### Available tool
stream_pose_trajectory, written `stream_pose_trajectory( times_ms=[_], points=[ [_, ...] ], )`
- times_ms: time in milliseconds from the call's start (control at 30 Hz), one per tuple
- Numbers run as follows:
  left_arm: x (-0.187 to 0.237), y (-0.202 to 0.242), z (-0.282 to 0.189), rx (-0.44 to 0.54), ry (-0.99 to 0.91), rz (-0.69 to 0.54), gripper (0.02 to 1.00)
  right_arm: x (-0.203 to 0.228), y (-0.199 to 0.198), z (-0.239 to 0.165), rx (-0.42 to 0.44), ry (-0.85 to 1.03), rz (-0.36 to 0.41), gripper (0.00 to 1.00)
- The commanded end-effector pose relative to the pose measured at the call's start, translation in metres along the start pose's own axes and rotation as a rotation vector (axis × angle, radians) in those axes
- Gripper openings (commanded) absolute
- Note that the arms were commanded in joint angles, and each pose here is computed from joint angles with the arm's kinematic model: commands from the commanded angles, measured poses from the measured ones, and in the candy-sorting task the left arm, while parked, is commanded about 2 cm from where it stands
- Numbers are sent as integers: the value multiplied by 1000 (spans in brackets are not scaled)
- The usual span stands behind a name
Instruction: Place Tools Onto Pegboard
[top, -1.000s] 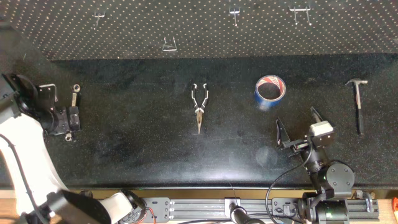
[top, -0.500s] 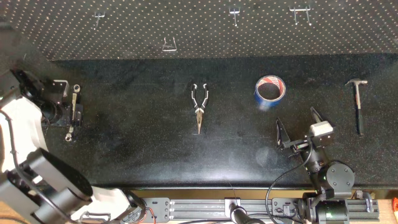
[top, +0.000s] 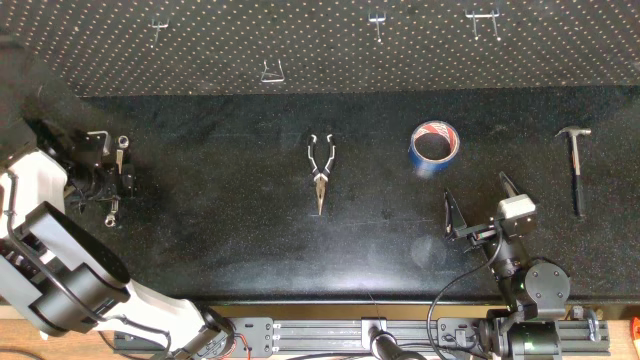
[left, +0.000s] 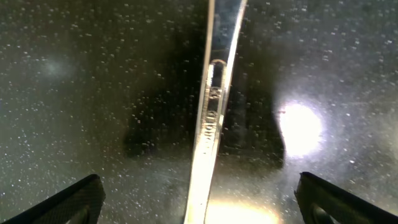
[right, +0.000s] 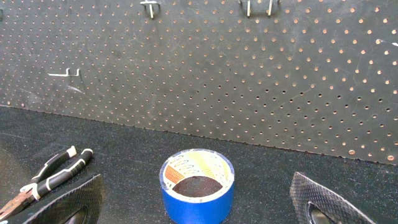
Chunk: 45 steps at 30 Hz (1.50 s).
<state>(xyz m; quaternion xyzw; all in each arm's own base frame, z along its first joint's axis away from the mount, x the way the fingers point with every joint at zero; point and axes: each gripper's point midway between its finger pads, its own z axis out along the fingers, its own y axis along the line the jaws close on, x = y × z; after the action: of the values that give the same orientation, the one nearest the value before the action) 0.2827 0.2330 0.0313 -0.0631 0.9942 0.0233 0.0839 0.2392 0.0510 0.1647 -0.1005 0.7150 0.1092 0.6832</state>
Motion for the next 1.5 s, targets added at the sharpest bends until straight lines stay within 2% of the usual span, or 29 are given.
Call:
stream_pose_trajectory(
  times_ms=[33,400,500,533,567,633,933,1033,1100,1233,1400,1500],
  points=[
    [-3,0,12,47,-5,-19,993,1,3,0,-14,1,15,976],
    [-4,1,15,43,-6,8,980,1,3,0,-14,1,15,976],
    [-3,1,15,42,-6,8,619,1,3,0,-14,1,15,976],
    [-3,1,15,43,-5,8,380,1,3,0,-14,1,15,976],
    [-3,1,15,43,-5,8,242,1,3,0,-14,1,15,976],
    [-3,1,15,44,-3,7,47,1,3,0,-14,1,15,976],
    [-3,-5,9,64,-8,9,27,1,3,0,-14,1,15,976],
    [-26,-2,-41,14,-165,22,27,1,3,0,-14,1,15,976],
    [-43,5,-91,-72,-311,-12,27,1,3,0,-14,1,15,976],
    [-48,-4,-161,-167,-486,26,27,1,3,0,-14,1,15,974],
    [-45,-35,-176,-183,-580,29,27,1,3,0,-14,1,15,976],
    [-44,-52,-181,-230,-651,22,31,1,3,0,-14,1,15,976]
  ],
)
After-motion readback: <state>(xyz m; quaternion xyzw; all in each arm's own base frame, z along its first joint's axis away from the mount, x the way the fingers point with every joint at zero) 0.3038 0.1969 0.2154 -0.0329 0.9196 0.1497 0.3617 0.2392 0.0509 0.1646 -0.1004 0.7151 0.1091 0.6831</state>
